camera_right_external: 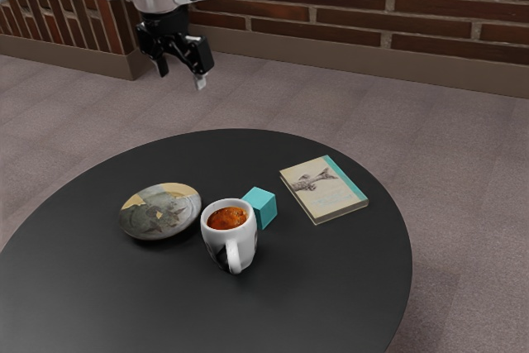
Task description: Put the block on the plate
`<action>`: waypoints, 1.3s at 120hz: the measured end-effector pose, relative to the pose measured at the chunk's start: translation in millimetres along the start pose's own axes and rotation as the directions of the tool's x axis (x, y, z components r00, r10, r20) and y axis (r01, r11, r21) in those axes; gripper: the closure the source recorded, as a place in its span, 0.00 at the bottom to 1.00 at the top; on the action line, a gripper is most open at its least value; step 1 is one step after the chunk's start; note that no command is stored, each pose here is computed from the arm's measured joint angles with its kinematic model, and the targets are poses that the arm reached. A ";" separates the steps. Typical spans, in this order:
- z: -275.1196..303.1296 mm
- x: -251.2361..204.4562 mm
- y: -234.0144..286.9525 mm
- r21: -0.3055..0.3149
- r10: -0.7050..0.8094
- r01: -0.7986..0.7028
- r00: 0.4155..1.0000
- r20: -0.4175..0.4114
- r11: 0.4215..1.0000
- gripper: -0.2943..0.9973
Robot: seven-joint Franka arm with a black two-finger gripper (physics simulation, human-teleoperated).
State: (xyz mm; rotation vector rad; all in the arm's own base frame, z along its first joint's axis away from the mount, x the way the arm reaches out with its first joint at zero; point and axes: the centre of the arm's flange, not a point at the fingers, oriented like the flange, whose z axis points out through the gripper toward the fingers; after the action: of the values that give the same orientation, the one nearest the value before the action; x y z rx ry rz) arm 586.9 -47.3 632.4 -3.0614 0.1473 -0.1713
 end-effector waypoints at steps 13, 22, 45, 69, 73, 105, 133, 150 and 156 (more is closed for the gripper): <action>6.6 2.4 2.9 -0.003 0.004 -0.004 1.000 0.007 1.000 0.23; 48.8 16.6 8.9 -0.009 0.004 -0.003 0.998 0.064 1.000 0.23; 171.1 88.4 37.3 -0.041 -0.030 0.035 0.992 0.125 0.999 0.23; 259.0 79.1 43.7 -0.091 -0.091 0.111 0.976 0.196 0.990 0.23; 268.3 76.7 44.2 -0.090 -0.097 0.117 0.975 0.202 0.989 0.23; 320.8 76.5 50.3 -0.080 -0.126 0.146 0.968 0.216 0.986 0.23; 338.8 77.6 53.9 -0.077 -0.139 0.159 0.967 0.214 0.984 0.23; 343.0 78.4 53.9 -0.075 -0.147 0.166 0.966 0.211 0.983 0.23; 348.3 78.5 55.0 -0.074 -0.147 0.166 0.967 0.210 0.983 0.23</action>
State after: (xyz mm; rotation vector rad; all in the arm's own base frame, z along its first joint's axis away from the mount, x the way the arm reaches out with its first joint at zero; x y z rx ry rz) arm 699.5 -86.7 291.4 -3.1555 -0.1027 0.1456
